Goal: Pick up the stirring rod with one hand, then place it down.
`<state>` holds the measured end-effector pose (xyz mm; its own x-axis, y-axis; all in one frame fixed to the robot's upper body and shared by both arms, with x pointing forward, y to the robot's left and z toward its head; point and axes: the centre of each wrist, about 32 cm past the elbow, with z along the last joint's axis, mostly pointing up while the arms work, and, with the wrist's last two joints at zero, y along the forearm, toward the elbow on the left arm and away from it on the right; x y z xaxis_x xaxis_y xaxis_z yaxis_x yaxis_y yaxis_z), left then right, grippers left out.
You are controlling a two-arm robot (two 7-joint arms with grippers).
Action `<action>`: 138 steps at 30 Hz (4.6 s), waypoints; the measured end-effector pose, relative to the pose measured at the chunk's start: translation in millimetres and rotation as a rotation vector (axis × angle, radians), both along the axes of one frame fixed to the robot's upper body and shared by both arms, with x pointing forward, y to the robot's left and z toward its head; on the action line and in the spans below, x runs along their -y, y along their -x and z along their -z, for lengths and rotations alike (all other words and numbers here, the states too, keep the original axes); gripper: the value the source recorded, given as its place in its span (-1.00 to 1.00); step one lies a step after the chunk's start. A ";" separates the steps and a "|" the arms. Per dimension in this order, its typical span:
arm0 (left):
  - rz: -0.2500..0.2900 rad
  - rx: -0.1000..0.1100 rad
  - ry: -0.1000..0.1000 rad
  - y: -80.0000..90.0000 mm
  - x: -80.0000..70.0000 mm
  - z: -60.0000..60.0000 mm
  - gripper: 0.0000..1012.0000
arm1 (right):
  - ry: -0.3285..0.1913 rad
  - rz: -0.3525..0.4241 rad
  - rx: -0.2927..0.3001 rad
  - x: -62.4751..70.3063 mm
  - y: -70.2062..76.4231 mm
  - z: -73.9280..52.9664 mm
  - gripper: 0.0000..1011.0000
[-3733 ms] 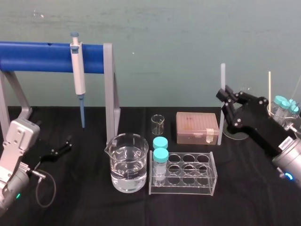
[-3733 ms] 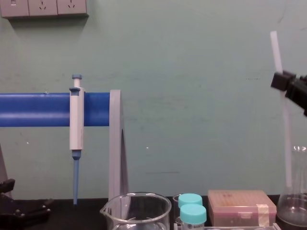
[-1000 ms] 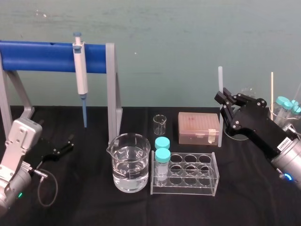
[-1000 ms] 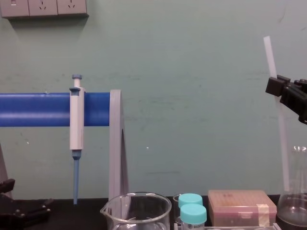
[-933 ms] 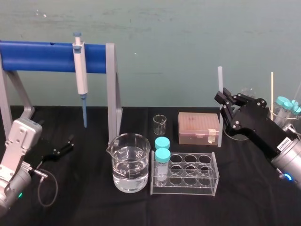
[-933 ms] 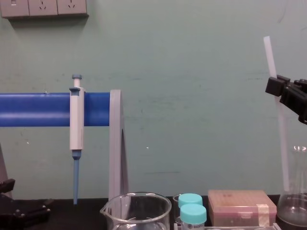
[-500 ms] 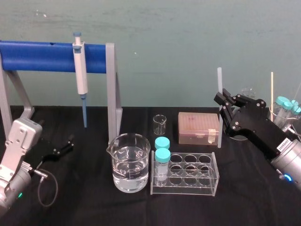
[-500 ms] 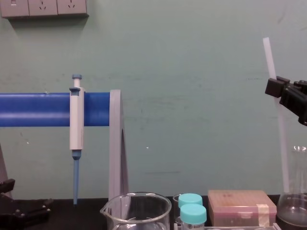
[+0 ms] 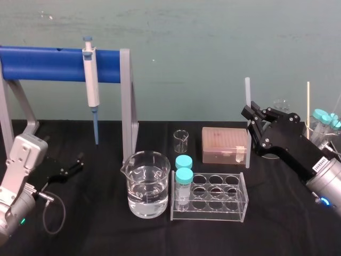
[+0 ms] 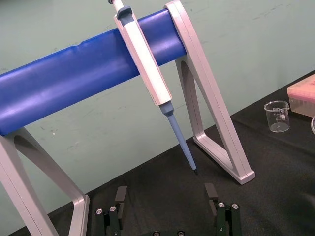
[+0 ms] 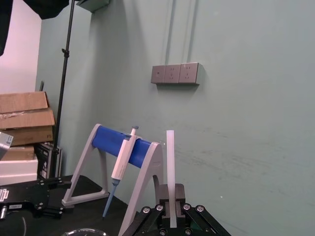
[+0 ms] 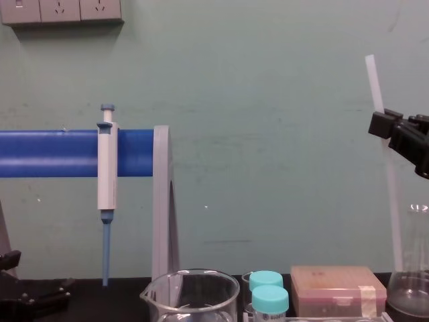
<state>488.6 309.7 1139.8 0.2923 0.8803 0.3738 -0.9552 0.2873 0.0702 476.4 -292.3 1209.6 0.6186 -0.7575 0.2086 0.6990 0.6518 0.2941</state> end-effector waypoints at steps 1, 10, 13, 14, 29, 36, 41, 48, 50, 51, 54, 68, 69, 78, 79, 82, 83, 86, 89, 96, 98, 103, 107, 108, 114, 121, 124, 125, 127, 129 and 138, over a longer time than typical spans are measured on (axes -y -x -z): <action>0.000 0.000 0.000 0.0 0.0 0.0 0.98 | 0.000 0.000 0.000 0.0 -0.2 -0.1 -0.88; 0.000 0.000 0.000 0.0 0.0 0.0 0.98 | -0.002 -0.002 -0.001 -0.9 -1.3 0.2 -0.88; 0.000 0.000 0.000 0.0 0.0 0.0 0.98 | -0.003 -0.002 -0.001 -1.0 -1.4 0.1 -0.88; 0.000 0.000 0.000 0.0 0.0 0.0 0.98 | -0.003 -0.002 0.000 -1.1 -1.4 0.1 -0.88; 0.000 0.000 0.000 0.0 0.0 0.0 0.98 | -0.096 -0.103 0.005 6.9 -4.2 13.4 -0.88; 0.000 0.000 0.000 0.0 0.0 0.0 0.98 | -0.130 -0.171 -0.007 14.1 -5.6 26.7 -0.88; 0.000 0.000 0.000 0.0 0.0 0.0 0.98 | -0.119 -0.160 -0.035 18.4 -4.6 36.7 -0.88; 0.000 0.000 0.000 0.0 0.0 0.0 0.98 | -0.113 -0.135 -0.071 20.2 -4.4 48.7 -0.88; 0.000 0.000 0.000 0.0 0.0 0.0 0.98 | -0.110 -0.133 -0.076 20.1 -4.6 50.5 -0.88; 0.000 0.000 0.000 0.0 0.0 0.0 0.98 | -0.105 -0.131 -0.083 19.7 -5.0 53.1 -0.88; 0.000 0.000 0.000 0.0 0.0 0.0 0.98 | -0.099 -0.128 -0.090 19.7 -5.9 55.5 -0.88; 0.000 0.000 0.000 0.0 0.0 0.0 0.98 | -0.089 -0.132 -0.103 15.7 -15.6 66.8 -0.88; 0.000 0.000 0.000 0.0 0.0 0.0 0.98 | -0.092 -0.135 -0.099 14.9 -16.9 67.9 -0.88; 0.000 0.000 0.000 0.0 0.0 0.0 0.98 | -0.078 -0.141 -0.087 13.6 -23.1 75.4 -0.88; 0.000 0.000 0.000 0.0 0.0 0.0 0.98 | -0.071 -0.139 -0.086 13.6 -23.9 77.1 -0.88; 0.000 0.000 0.000 0.0 0.0 0.0 0.98 | -0.065 -0.135 -0.089 13.1 -25.5 80.4 -0.88; 0.000 0.000 0.000 0.0 0.0 0.0 0.98 | -0.066 -0.134 -0.090 12.9 -25.9 81.3 -0.88; 0.000 0.000 0.000 0.0 0.0 0.0 0.98 | -0.071 -0.133 -0.095 11.9 -28.0 84.9 -0.88; 0.000 0.000 0.000 0.0 0.0 0.0 0.98 | -0.079 -0.132 -0.102 10.3 -30.1 88.3 -0.88; 0.000 0.000 0.000 0.0 0.0 0.0 0.98 | -0.086 -0.129 -0.124 7.5 -33.6 95.3 -0.88; 0.000 0.000 0.000 0.0 0.0 0.0 0.98 | -0.084 -0.128 -0.134 7.2 -33.6 97.3 -0.88; 0.000 0.000 0.000 0.0 0.0 0.0 0.98 | -0.077 -0.127 -0.157 7.3 -32.9 100.4 -0.88; 0.000 0.000 0.000 0.0 0.0 0.0 0.98 | -0.074 -0.124 -0.175 7.6 -31.2 102.9 -0.88; 0.000 0.000 0.000 0.0 0.0 0.0 0.98 | -0.073 -0.122 -0.182 7.4 -30.4 103.8 -0.88; 0.000 0.000 0.000 0.0 0.0 0.0 0.98 | -0.066 -0.116 -0.198 6.8 -28.4 106.4 -0.88; 0.000 0.000 0.000 0.0 0.0 0.0 0.98 | -0.049 -0.105 -0.211 6.7 -26.6 108.0 -0.88; 0.000 0.000 0.000 0.0 0.0 0.0 0.98 | -0.048 -0.104 -0.211 6.7 -26.6 107.8 -0.88; 0.000 0.000 0.000 0.0 0.0 0.0 0.98 | -0.049 -0.104 -0.211 6.8 -26.6 107.8 -0.88; 0.000 0.000 0.000 0.0 0.0 0.0 0.98 | -0.049 -0.104 -0.210 6.8 -26.7 107.7 -0.88; 0.000 0.000 0.000 0.0 0.0 0.0 0.98 | -0.050 -0.104 -0.210 6.8 -26.8 107.6 -0.88; 0.000 0.000 0.000 0.0 0.0 0.0 0.98 | -0.054 -0.105 -0.208 6.8 -27.1 107.3 -0.42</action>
